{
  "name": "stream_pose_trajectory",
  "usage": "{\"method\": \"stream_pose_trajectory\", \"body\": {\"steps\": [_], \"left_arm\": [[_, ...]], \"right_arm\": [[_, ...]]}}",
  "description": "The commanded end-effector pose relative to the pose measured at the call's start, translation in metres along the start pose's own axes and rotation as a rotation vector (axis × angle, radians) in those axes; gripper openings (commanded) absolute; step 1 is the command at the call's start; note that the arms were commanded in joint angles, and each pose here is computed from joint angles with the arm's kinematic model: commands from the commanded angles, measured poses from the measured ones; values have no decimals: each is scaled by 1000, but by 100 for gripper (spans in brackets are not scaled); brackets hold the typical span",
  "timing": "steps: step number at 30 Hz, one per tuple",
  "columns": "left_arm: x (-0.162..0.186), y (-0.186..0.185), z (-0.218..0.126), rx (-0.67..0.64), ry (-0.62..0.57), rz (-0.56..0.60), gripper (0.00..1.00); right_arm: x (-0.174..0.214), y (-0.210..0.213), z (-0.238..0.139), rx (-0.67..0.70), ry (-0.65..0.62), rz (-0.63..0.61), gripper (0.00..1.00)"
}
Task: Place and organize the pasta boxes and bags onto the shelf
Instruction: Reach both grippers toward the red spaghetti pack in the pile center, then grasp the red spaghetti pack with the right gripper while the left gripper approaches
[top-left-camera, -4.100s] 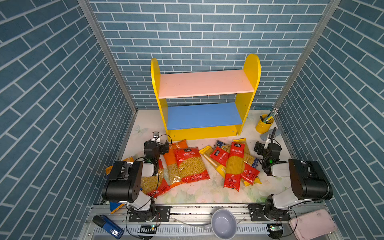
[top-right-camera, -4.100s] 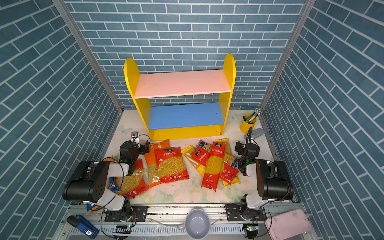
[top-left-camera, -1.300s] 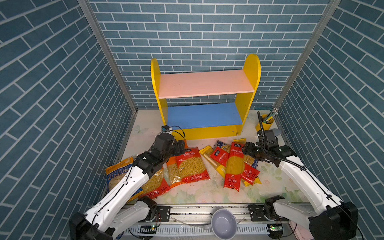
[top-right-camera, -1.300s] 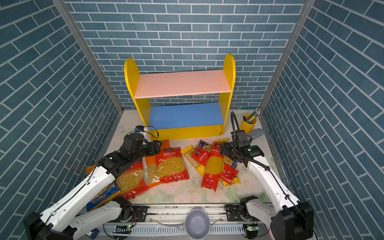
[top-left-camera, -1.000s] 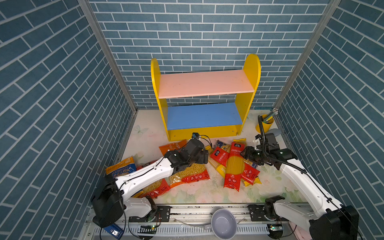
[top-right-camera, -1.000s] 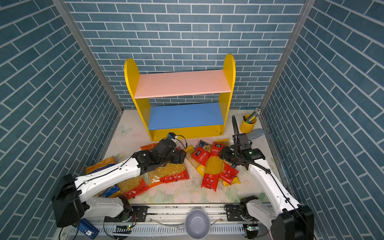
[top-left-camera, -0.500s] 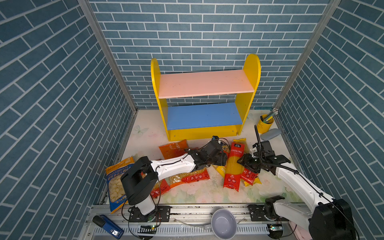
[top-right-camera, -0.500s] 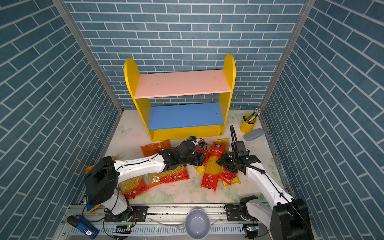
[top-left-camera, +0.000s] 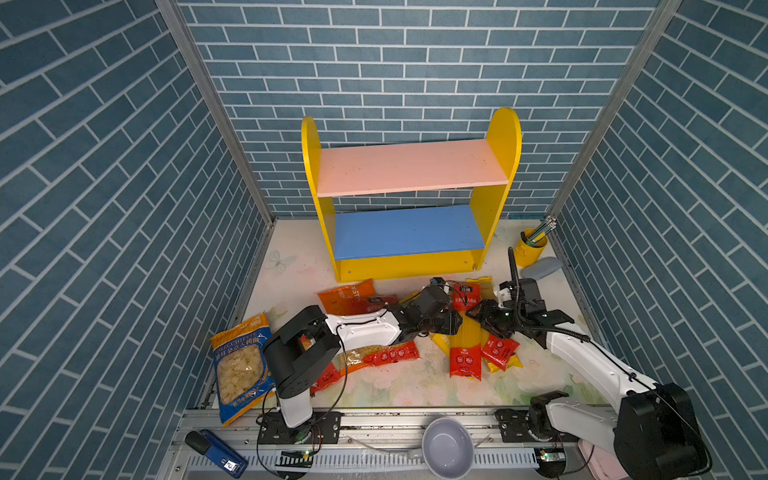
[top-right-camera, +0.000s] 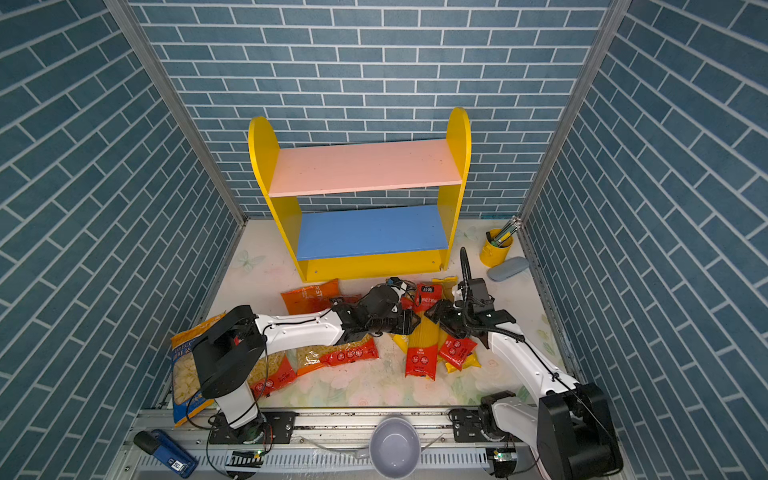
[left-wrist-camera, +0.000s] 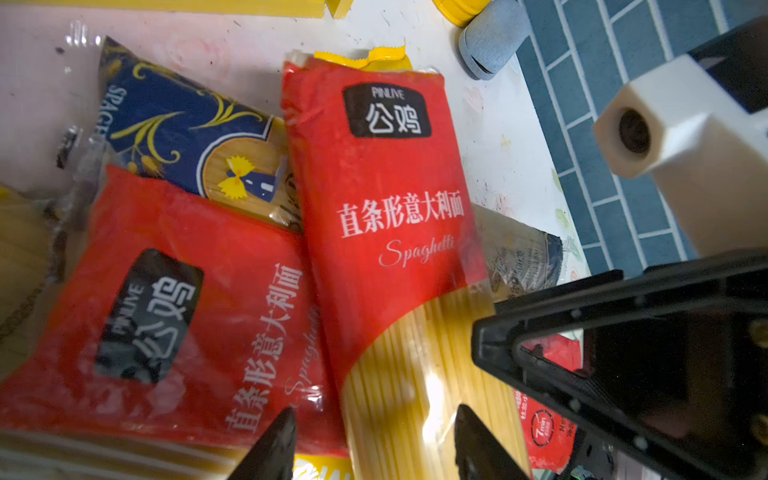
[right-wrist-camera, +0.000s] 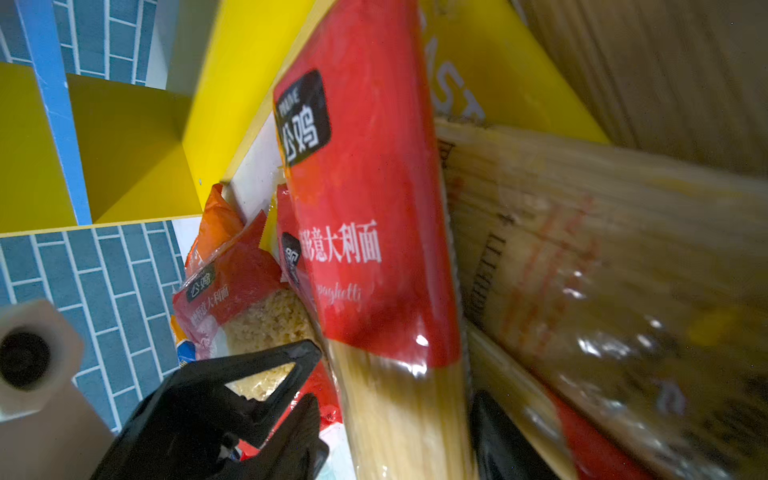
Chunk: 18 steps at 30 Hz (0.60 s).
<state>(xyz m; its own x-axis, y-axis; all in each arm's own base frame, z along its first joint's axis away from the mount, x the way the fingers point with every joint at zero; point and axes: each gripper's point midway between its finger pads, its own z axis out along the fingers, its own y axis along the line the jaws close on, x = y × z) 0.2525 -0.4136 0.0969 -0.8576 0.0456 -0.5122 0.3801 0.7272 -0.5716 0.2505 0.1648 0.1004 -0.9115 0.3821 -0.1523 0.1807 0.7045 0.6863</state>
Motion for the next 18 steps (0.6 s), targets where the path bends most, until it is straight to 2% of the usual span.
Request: {"method": "stream_pose_trajectory", "body": {"steps": [1, 4, 6, 8, 12, 18], "left_arm": [[3, 5, 6, 11, -3, -24, 59], [4, 8, 6, 5, -1, -26, 56], [7, 5, 8, 27, 10, -30, 52], [10, 3, 11, 46, 20, -41, 49], [14, 4, 13, 62, 23, -58, 45], [18, 11, 11, 51, 17, -63, 39]], "right_arm": [[-1, 16, 8, -73, 8, 17, 59], [10, 6, 9, -55, 43, 21, 62], [22, -11, 3, 20, 69, 17, 63], [34, -17, -2, 34, 105, -5, 63], [49, -17, 2, -18, 171, -13, 63], [40, 18, 8, -162, 192, -33, 57]]}}
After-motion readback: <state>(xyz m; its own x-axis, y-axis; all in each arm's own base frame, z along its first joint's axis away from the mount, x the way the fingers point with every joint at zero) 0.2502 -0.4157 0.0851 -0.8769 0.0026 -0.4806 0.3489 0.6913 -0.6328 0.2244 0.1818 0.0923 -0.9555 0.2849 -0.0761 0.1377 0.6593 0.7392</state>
